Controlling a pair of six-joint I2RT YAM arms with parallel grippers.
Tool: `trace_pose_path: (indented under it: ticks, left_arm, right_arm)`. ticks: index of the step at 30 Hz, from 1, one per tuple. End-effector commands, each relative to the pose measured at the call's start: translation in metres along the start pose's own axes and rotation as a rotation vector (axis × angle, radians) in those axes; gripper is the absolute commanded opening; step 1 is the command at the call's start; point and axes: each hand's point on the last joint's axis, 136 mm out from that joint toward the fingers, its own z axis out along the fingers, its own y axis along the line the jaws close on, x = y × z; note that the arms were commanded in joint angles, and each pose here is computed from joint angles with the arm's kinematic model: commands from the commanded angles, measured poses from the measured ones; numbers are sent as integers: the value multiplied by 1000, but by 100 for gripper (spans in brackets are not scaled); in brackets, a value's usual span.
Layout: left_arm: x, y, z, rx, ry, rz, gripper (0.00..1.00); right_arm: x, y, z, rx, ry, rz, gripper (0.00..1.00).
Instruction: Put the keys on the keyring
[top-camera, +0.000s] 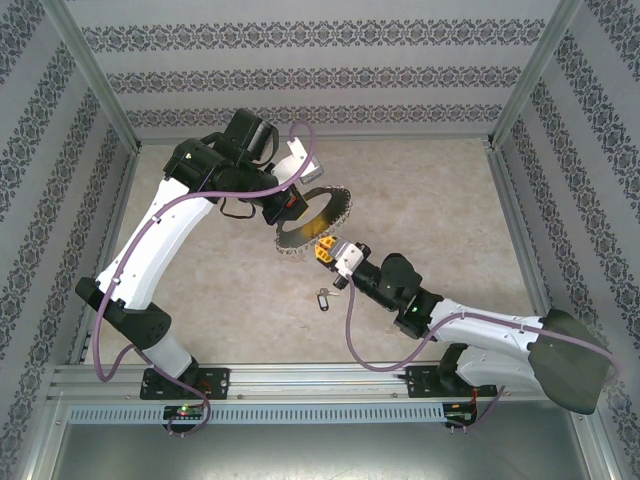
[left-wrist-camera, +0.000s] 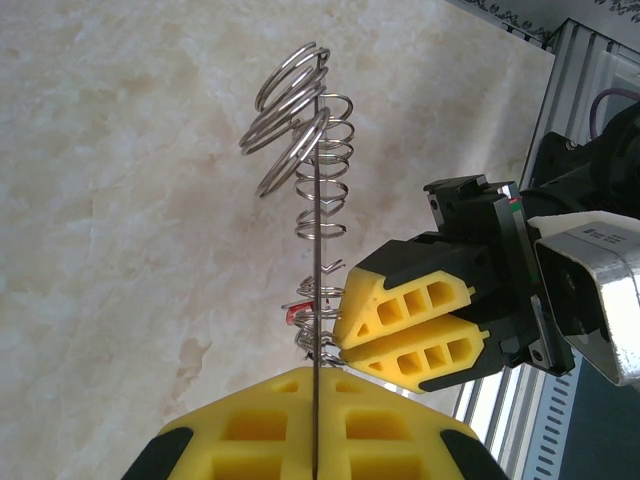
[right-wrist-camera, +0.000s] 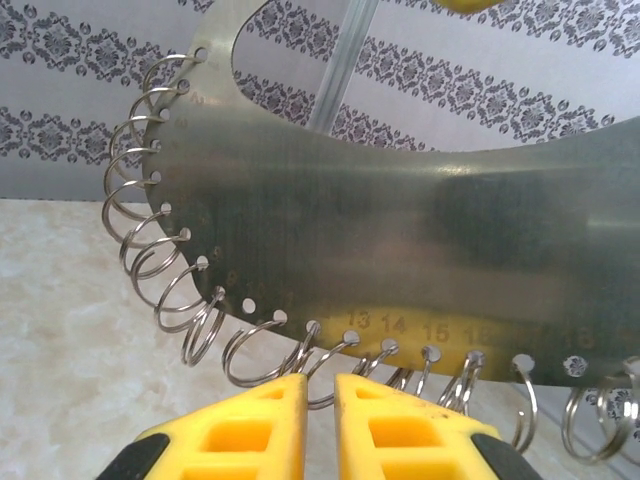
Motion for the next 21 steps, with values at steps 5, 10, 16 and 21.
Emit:
trace_pose_path:
  ticks: [5, 10, 16, 21]
  left_arm:
    - [-9, -8, -7, -4, -29, 21, 2]
    - [-9, -8, -7, -6, -28, 22, 2]
    - [-9, -7, -8, -12, -29, 24, 2]
    - [-10, -8, -8, -10, -35, 22, 2]
  right_arm:
    - [-14, -8, 1, 52, -37, -16, 17]
    - [-7, -4, -3, 32, -16, -16, 17]
    - [7, -2, -7, 29, 31, -15, 17]
    - [10, -2, -7, 36, 41, -13, 17]
